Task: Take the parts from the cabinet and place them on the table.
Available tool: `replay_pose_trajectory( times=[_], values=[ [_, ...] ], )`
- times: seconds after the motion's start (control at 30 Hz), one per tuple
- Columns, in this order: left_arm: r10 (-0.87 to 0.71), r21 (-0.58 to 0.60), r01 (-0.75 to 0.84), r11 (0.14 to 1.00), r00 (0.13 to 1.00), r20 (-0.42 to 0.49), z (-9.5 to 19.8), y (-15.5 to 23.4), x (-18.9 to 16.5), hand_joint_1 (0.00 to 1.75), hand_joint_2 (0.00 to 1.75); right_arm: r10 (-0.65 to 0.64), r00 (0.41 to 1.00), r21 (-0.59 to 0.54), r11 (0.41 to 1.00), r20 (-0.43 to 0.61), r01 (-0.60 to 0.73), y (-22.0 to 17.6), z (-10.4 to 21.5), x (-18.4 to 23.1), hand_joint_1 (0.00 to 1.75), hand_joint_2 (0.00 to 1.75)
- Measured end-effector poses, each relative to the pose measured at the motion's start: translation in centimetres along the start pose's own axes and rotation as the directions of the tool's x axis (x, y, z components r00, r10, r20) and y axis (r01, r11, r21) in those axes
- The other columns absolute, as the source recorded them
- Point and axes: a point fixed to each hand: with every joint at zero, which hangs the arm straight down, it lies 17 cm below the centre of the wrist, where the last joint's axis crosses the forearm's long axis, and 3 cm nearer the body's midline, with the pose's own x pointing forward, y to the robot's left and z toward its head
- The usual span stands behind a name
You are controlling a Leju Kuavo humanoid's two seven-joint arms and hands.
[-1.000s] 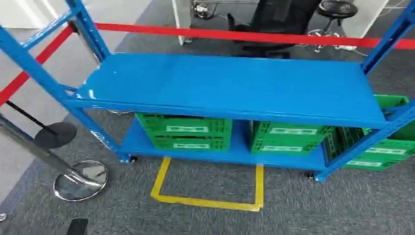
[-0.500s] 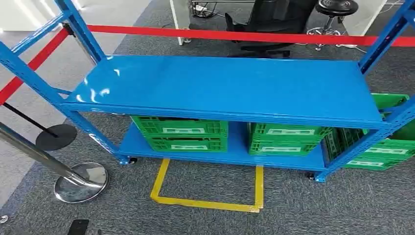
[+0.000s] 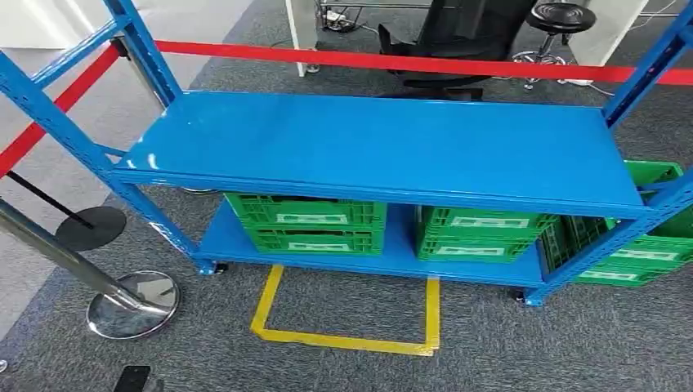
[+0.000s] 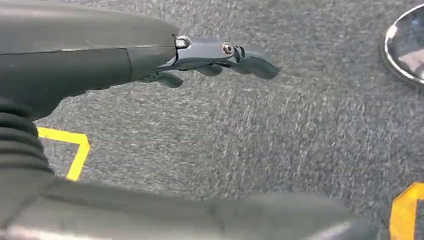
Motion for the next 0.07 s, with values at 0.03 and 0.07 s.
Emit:
replay_pose_trajectory(
  times=[0.03,0.07],
  values=[
    [-0.002,-0.004,0.002,1.000,1.000,-0.005,-0.01,0.06,-0.13,0.00,0.00,0.003,1.000,0.004,1.000,0.002,-0.003,0.15,0.00,0.01,0.00,0.00],
    [-0.003,-0.009,0.003,1.000,1.000,-0.009,0.01,0.00,-0.24,0.00,0.00,0.004,1.000,0.008,1.000,0.004,-0.004,0.31,0.01,0.03,0.00,0.00]
  ],
)
